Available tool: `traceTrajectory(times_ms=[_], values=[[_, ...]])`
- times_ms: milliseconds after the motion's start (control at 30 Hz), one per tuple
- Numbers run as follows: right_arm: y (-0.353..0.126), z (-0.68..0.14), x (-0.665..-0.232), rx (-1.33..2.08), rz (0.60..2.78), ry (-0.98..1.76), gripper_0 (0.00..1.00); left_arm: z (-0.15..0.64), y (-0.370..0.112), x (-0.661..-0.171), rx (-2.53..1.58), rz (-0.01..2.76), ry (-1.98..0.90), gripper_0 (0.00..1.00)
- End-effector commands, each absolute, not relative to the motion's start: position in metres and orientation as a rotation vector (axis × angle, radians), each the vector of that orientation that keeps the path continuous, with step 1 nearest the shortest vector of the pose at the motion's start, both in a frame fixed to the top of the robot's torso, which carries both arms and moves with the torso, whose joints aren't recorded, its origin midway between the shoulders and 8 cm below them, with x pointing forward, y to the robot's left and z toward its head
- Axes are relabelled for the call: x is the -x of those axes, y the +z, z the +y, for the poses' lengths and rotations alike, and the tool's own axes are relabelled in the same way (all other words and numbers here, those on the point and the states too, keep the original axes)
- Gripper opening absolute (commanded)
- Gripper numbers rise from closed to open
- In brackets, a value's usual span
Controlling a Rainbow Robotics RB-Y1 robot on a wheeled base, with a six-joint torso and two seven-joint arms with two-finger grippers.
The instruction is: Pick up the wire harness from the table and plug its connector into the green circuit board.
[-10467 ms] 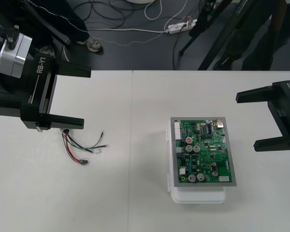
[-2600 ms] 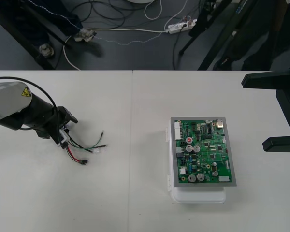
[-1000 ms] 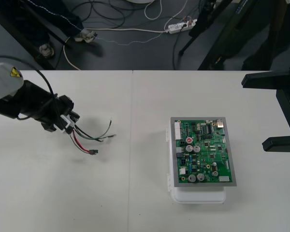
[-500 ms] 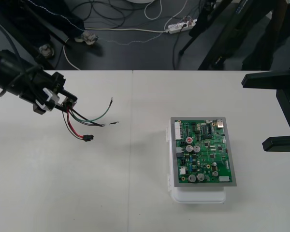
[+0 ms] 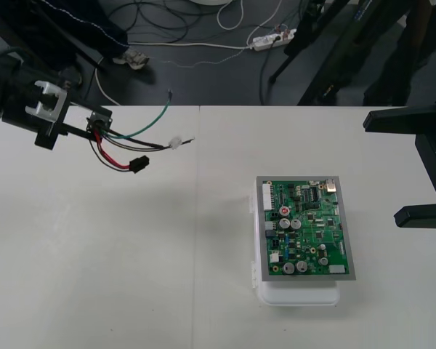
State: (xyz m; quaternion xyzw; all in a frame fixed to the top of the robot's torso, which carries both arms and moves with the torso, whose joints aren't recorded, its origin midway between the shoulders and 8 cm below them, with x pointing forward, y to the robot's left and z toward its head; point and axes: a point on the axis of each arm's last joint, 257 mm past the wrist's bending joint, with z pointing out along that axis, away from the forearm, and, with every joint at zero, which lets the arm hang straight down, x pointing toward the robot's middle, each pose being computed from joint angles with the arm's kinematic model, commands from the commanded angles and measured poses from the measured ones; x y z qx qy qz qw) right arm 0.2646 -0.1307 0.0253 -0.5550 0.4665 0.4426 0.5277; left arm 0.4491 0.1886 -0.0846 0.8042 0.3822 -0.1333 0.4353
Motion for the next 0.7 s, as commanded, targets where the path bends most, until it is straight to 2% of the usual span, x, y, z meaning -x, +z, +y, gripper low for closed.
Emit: traceTrajectory(times_ms=[33, 700], values=[[0.037, -0.133, -0.269, 1.302, 1.122, 1.051, 1.00, 0.187, -0.074, -0.404, -1.992, 0.956, -0.429, 0.00], [0.037, -0.133, -0.269, 1.302, 1.122, 1.051, 1.00, 0.103, -0.056, -0.291, -1.659, 1.219, -0.999, 0.00]])
